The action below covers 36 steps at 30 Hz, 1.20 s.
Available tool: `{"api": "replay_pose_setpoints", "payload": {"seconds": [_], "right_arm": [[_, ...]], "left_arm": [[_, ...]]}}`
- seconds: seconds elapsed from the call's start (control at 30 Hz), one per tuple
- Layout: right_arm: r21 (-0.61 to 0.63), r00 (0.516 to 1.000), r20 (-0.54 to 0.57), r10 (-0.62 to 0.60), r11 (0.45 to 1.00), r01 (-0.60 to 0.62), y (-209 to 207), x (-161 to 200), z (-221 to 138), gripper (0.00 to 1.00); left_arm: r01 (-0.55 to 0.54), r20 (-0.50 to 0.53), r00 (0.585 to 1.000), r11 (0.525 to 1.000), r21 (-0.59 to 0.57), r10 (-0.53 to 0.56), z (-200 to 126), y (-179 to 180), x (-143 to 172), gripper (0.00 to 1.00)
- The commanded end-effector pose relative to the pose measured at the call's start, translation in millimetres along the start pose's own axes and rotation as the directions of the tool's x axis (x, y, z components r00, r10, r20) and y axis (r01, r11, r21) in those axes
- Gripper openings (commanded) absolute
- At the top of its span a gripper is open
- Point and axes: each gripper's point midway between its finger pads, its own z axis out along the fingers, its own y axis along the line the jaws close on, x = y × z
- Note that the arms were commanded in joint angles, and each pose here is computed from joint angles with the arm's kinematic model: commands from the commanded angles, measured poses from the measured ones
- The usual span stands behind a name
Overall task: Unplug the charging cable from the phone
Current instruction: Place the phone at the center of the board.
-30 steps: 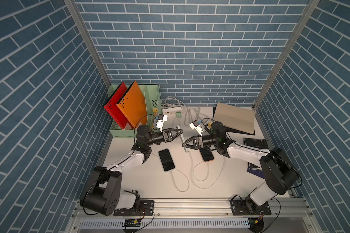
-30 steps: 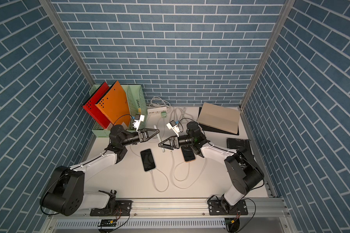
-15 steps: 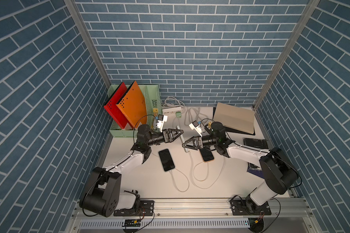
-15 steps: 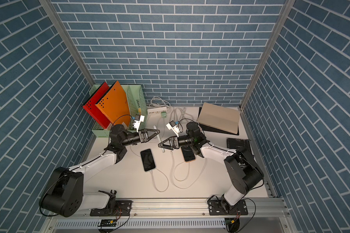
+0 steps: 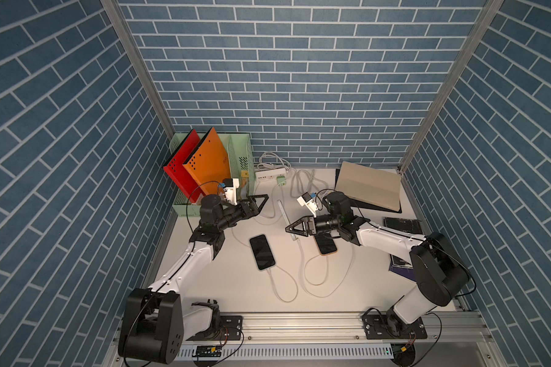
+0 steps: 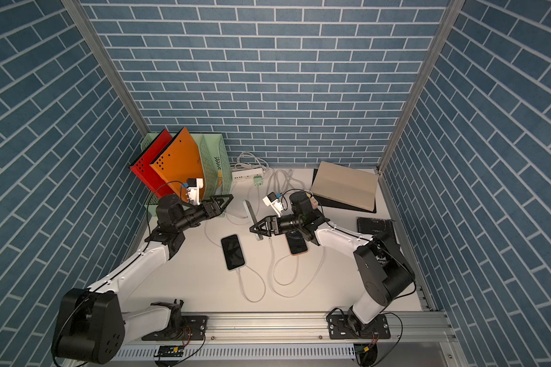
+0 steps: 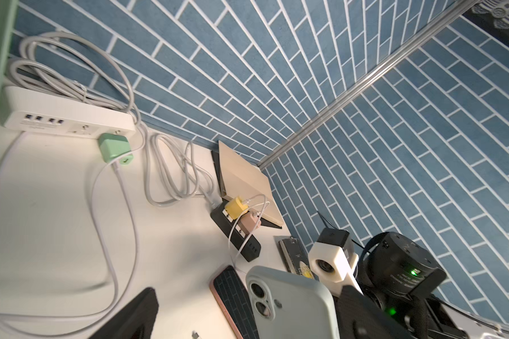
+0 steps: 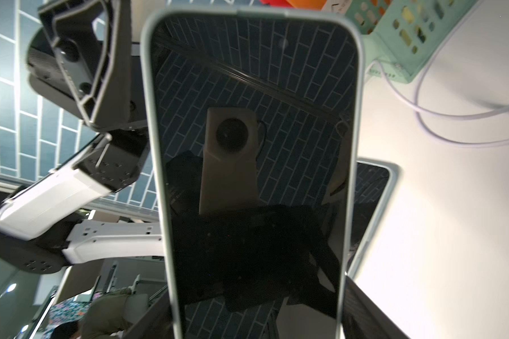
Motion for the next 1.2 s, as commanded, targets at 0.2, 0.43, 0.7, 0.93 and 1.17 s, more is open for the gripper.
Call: {"api": "replay_pose_setpoints", "payload": {"seconds": [0.2,0.43,0.7,0.93,1.17], "right_arm": [[0.495,0.996,-0.085,-0.007,0.867,0.049,-61.7,7.8,0.3,0.17],[0.698,0.992,-0.117,0.044,0.714,0.051,-88.9,21.2,-2.4,0.14],[0.872,0.972,-0.206,0.112,0.471,0.13,-121.3,40.5,-13.0,0.14],[0.899,0.943,-0.291,0.162,0.385,0.211,-137.3,59.5,-9.0,0.17],[0.896,0.922,-0.333,0.197,0.371,0.245,-148.3,76.2,-3.5,0.21]], "left_arm": [[0.023,0.04,0.999,0.969,-0.246,-0.013,-9.4,46.5,0.2,1.0],[0.037,0.058,0.998,0.952,-0.304,-0.02,-13.8,56.5,-1.0,1.0],[0.061,0.072,0.997,0.917,-0.395,-0.035,-20.3,72.1,-1.0,1.0],[0.085,0.086,0.995,0.893,-0.442,-0.052,-24.9,81.0,0.4,1.0],[0.105,0.095,0.993,0.861,-0.498,-0.066,-31.3,89.3,0.8,1.0]]}}
